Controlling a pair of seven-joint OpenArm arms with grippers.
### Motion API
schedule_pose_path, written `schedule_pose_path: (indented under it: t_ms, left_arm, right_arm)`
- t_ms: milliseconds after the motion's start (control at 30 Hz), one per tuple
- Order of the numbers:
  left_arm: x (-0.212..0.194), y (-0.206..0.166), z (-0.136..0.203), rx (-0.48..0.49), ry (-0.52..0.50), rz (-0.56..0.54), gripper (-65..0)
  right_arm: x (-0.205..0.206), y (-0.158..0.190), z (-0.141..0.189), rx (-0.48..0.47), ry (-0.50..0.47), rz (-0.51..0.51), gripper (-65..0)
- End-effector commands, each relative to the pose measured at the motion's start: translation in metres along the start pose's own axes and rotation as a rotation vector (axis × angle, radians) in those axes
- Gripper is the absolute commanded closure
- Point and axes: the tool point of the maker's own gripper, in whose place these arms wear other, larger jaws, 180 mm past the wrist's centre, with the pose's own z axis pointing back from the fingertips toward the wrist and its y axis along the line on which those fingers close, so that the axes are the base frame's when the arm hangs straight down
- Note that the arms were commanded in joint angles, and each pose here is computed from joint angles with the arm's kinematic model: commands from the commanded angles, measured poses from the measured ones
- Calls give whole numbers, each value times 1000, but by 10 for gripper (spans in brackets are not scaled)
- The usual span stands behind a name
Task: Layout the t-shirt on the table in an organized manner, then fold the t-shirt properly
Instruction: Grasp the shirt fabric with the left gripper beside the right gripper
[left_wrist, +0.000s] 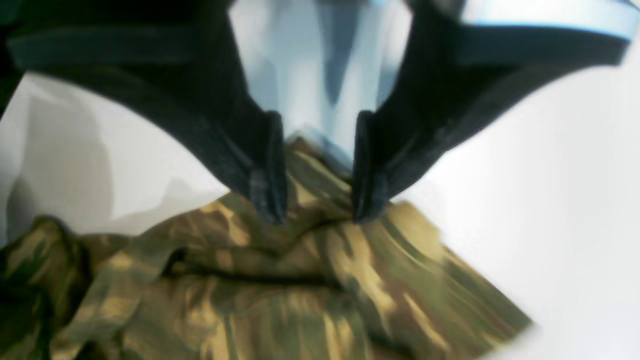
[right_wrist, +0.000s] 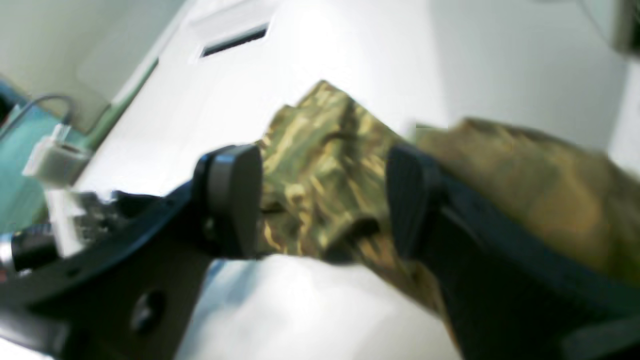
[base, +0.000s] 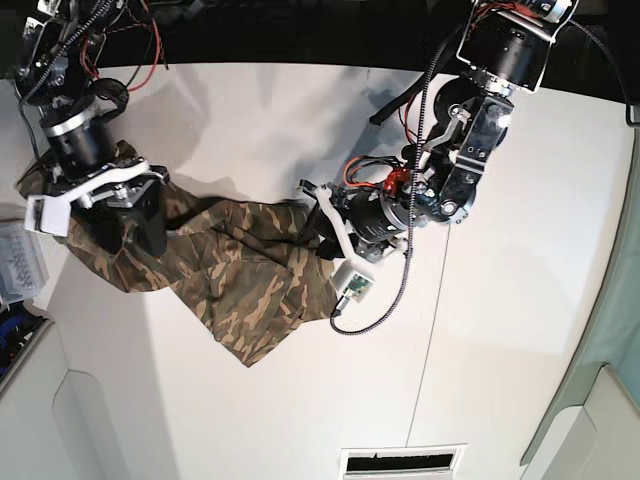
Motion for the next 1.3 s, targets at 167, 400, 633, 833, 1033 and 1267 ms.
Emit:
schedule_pose_path:
  t_ms: [167, 400, 633, 833, 1033, 1267]
  left_arm:
    - [-16, -3, -15, 8, 34, 78, -274]
    - [-21, 14, -15, 108, 43, 157, -274]
    - [-35, 24, -16, 194, 71, 291, -273]
    - [-30, 10, -23, 177, 74, 367, -273]
    - [-26, 12, -23, 183, 56, 376, -273]
    - [-50, 13, -26, 189, 116, 404, -273]
  right_arm:
    - [16, 40, -36, 25, -8, 234, -386]
    - [-7, 51, -82, 12, 59, 337, -386]
    - [-58, 41, -140, 53, 258, 403, -386]
    - [-89, 31, -146, 51, 357, 408, -385]
    - [-89, 24, -145, 9, 352, 391, -383]
    - [-89, 24, -145, 10, 353, 391, -186]
